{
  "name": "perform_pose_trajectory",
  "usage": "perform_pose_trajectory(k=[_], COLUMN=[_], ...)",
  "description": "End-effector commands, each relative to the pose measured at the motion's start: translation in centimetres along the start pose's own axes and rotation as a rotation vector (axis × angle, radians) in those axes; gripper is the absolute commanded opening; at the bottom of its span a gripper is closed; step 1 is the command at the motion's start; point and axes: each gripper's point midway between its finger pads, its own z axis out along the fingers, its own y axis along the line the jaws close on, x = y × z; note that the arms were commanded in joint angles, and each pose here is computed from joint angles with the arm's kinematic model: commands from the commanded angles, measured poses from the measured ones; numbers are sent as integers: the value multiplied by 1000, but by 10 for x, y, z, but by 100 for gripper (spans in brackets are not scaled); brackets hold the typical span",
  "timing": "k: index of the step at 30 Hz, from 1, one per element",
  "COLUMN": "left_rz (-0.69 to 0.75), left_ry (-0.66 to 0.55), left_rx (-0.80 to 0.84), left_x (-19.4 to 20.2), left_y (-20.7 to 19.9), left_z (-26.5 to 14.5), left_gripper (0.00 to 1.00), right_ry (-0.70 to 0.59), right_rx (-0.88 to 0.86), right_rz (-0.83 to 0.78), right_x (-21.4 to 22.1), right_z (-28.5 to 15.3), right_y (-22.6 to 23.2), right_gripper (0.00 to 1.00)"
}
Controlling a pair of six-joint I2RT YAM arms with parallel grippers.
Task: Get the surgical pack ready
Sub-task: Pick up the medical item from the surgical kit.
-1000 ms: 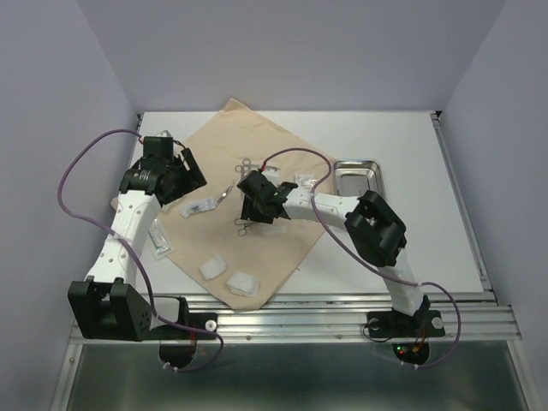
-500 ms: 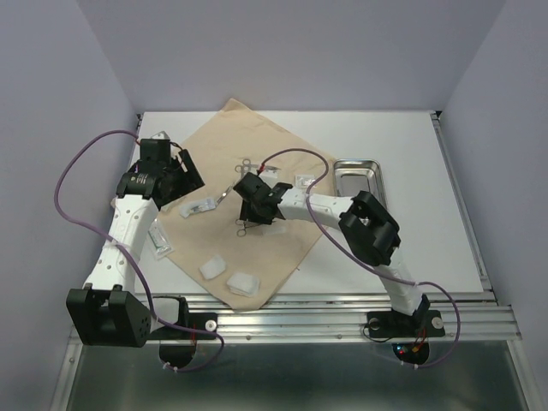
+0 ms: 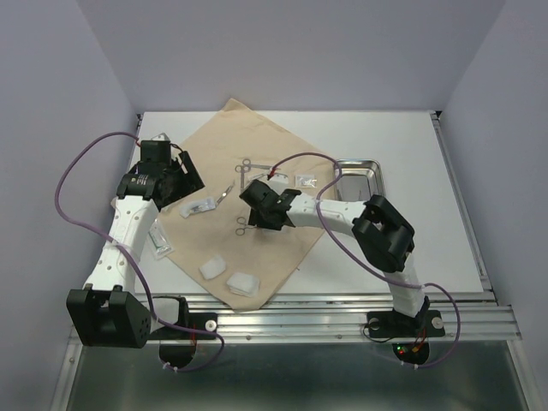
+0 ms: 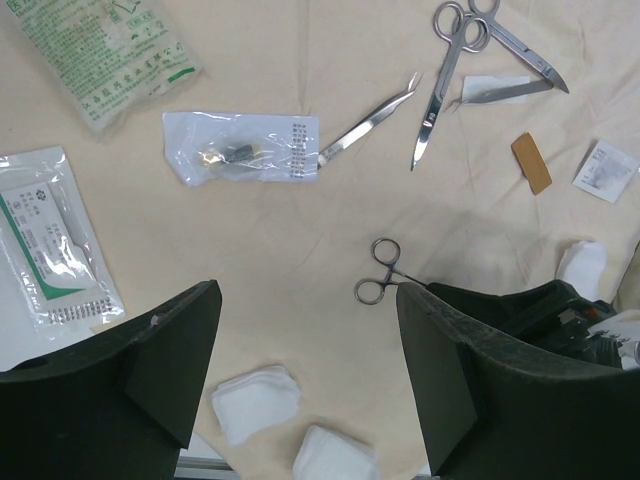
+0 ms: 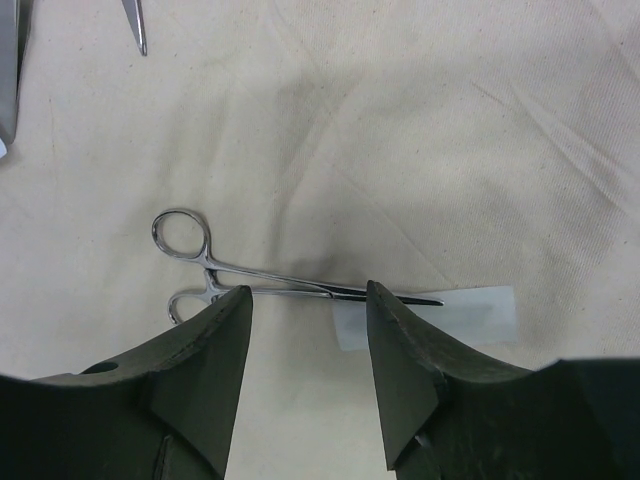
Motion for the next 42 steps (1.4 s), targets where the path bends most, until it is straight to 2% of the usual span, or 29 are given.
perform_pose_trajectory(k=[1,8,13,26,35,38,42], left_rz=[12,12,12,15,17,19,19], left_ry=[-49,-44,-45,-44,-41,-40,-40], left_rx=[7,6,3,3,1,1,1], left_x=[-9,-8,-8,-5,-3,-3,-2], left_y=[1,1,2,4,4,5,5], left_z=[-7,-5,-6,-7,-6,-6,-5], left_gripper=[82,83,82,82,83,82,82], right_ry=[-77,6,28,-36,20,36,-6], right_rx=[-62,-148,-130,-90,-65,-34,-2], right_rz=[-7,-24,-34,-3,-60,-94,-128], right_x=[-17,10,23,-25,-19,-17,-28], right_z=[-28,-25,-14,16,52,61,61], right_y=[23,41,41,37,42,43,40], right_gripper=[55,56,56,59,59,57,40])
